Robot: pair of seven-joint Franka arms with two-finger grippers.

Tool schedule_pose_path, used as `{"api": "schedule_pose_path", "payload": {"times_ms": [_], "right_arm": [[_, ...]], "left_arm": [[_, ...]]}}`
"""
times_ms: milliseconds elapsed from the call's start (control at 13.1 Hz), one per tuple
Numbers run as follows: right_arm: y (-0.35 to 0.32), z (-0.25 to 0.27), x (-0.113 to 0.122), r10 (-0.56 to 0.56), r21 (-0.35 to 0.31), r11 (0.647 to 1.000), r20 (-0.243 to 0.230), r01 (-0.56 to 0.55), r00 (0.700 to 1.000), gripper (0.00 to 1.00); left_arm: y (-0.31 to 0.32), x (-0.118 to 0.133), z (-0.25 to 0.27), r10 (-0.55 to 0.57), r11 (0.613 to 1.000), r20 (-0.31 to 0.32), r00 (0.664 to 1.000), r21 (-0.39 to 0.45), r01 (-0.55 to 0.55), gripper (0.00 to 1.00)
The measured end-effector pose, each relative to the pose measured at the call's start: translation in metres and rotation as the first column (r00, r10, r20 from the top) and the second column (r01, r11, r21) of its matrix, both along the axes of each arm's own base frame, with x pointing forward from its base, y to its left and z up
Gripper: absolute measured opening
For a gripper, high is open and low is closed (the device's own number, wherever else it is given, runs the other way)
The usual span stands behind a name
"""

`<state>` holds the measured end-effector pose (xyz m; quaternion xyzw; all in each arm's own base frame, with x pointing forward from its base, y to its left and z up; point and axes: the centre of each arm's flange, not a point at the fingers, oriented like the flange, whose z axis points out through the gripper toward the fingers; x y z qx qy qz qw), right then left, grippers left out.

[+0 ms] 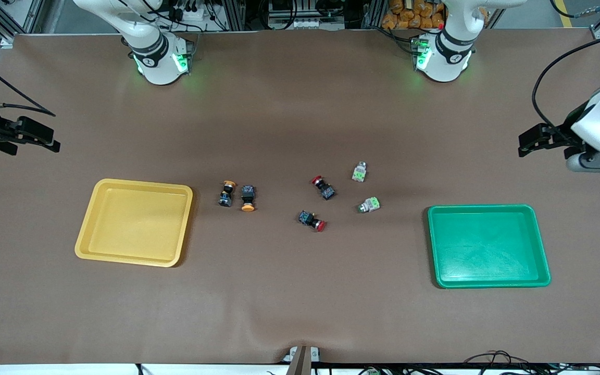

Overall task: Place green and yellow buttons in trays
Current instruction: 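Move the left gripper down to the green-capped button near the center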

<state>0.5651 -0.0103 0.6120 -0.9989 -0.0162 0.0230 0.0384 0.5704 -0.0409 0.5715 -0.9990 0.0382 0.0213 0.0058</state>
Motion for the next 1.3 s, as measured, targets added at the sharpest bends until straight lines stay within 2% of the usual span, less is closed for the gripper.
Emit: {"api": "schedule_pose_path", "payload": {"times_ms": [229, 458, 764, 840, 993, 1146, 1298], "right_arm": [[0.007, 0.009, -0.001, 0.012, 0.0, 1.0, 0.017, -0.012, 1.0, 1.0], [0.005, 0.009, -0.002, 0.01, 0.0, 1.0, 0.008, -0.01, 1.0, 1.0], [0.009, -0.014, 0.006, 0.017, 0.001, 1.0, -0.035, -0.017, 0.999, 1.0], [0.014, -0.021, 0.007, 0.025, 0.002, 1.0, -0.055, -0.025, 0.998, 1.0], [0.017, -0.039, 0.003, 0.035, 0.005, 0.999, -0.139, -0.035, 0.99, 1.0], [0.018, -0.042, 0.005, 0.037, 0.005, 0.999, -0.146, -0.036, 0.989, 1.0], [0.018, -0.042, 0.005, 0.037, 0.005, 0.999, -0.145, -0.036, 0.989, 1.0]], "left_arm": [[-0.046, 0.018, -0.049, -0.071, 0.997, -0.05, 0.996, 0.002, 0.071, 1.0], [-0.113, 0.029, -0.11, -0.098, 0.995, -0.098, 0.99, 0.011, 0.1, 1.0], [-0.17, 0.032, -0.166, -0.138, 0.99, -0.106, 0.985, 0.01, 0.139, 1.0], [-0.179, 0.032, -0.18, -0.145, 0.989, -0.111, 0.983, -0.001, 0.146, 1.0], [-0.206, 0.025, -0.218, -0.17, 0.985, -0.092, 0.981, -0.021, 0.169, 1.0], [-0.235, 0.009, -0.254, -0.225, 0.974, -0.075, 0.971, -0.015, 0.225, 1.0], [-0.258, -0.002, -0.274, -0.363, 0.929, -0.07, 0.929, 0.047, 0.366, 1.0]]}}
